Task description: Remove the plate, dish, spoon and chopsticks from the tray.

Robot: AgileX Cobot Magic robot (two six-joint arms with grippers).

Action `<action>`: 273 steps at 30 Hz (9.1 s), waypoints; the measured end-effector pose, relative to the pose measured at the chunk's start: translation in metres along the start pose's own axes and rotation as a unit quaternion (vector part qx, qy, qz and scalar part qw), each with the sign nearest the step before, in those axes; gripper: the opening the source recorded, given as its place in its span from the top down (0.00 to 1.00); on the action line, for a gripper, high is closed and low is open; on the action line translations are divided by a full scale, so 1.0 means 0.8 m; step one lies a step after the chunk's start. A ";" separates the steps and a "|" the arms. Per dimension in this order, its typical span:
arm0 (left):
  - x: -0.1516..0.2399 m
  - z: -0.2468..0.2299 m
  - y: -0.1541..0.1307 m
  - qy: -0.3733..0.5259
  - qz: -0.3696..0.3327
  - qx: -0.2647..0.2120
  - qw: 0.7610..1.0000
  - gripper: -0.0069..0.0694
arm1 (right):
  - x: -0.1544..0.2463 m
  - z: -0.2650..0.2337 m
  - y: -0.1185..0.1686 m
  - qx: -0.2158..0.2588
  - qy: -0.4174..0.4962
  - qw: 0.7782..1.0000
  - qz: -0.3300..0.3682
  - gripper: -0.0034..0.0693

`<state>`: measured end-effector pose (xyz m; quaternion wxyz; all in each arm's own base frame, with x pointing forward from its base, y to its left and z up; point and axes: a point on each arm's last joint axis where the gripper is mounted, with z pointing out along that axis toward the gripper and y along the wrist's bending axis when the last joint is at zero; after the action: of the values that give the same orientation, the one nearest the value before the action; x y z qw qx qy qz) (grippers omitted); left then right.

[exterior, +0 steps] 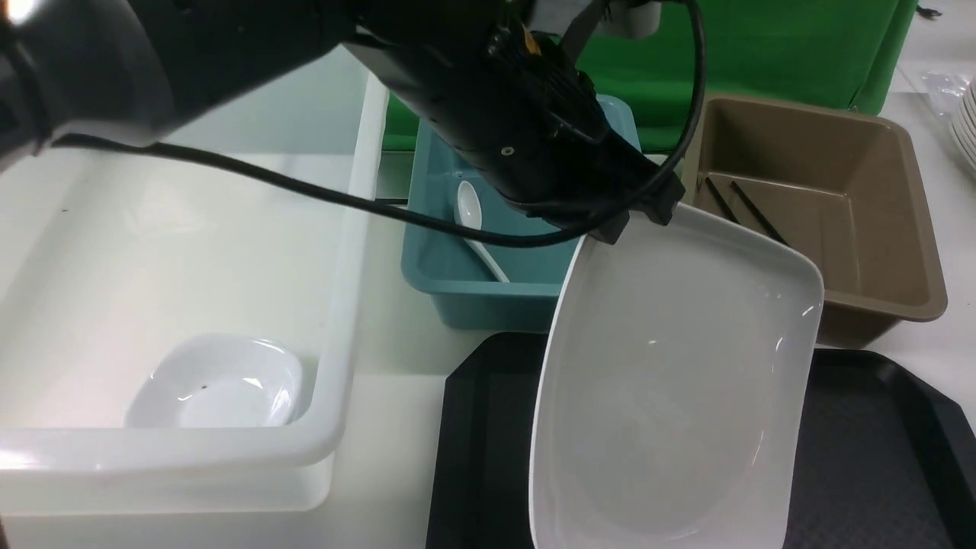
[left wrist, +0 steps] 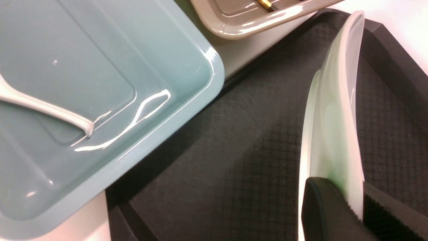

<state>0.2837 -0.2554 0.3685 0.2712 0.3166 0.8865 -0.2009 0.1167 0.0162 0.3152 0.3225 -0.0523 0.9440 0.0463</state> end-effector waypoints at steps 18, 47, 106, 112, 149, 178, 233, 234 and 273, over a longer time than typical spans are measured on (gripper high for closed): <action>0.000 -0.022 0.018 -0.012 -0.024 -0.032 0.999 0.88 | 0.000 0.000 0.000 0.000 0.000 1.000 0.000 0.57; -0.015 -0.183 0.197 -0.143 -0.197 -0.124 0.962 0.88 | 0.000 0.000 0.000 0.000 -0.001 1.000 0.000 0.58; 0.214 -0.072 0.453 -0.232 -0.512 -0.281 0.778 0.88 | -0.001 0.000 0.000 -0.002 -0.006 1.000 0.006 0.58; 0.228 -0.051 0.461 -0.193 -0.514 -0.281 0.787 0.87 | -0.002 0.000 0.000 -0.002 -0.007 1.000 0.006 0.58; 0.219 -0.090 0.434 -0.013 -0.412 -0.289 0.864 0.57 | -0.029 -0.032 0.004 -0.007 -0.004 1.000 -0.001 0.68; 0.305 -0.250 0.031 -0.407 -0.154 -0.251 0.865 0.91 | 0.021 -0.162 0.000 0.067 -0.734 0.675 -0.041 0.92; 0.456 -0.102 0.085 -0.372 -0.165 -0.355 0.841 0.89 | 0.028 -0.154 -0.002 0.071 -0.752 0.654 -0.038 0.80; 0.462 -0.097 0.085 -0.374 -0.165 -0.355 0.841 0.89 | 0.028 -0.154 -0.002 0.071 -0.752 0.654 -0.038 0.80; 0.469 -0.095 0.081 -0.370 -0.155 -0.356 0.844 0.89 | 0.029 -0.151 -0.002 0.081 -0.748 0.656 -0.048 0.76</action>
<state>0.0553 0.0008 0.1870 0.6388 -0.0413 0.7682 -0.0128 0.0257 -0.0017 0.3965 0.9247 -0.0185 0.3796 -0.0227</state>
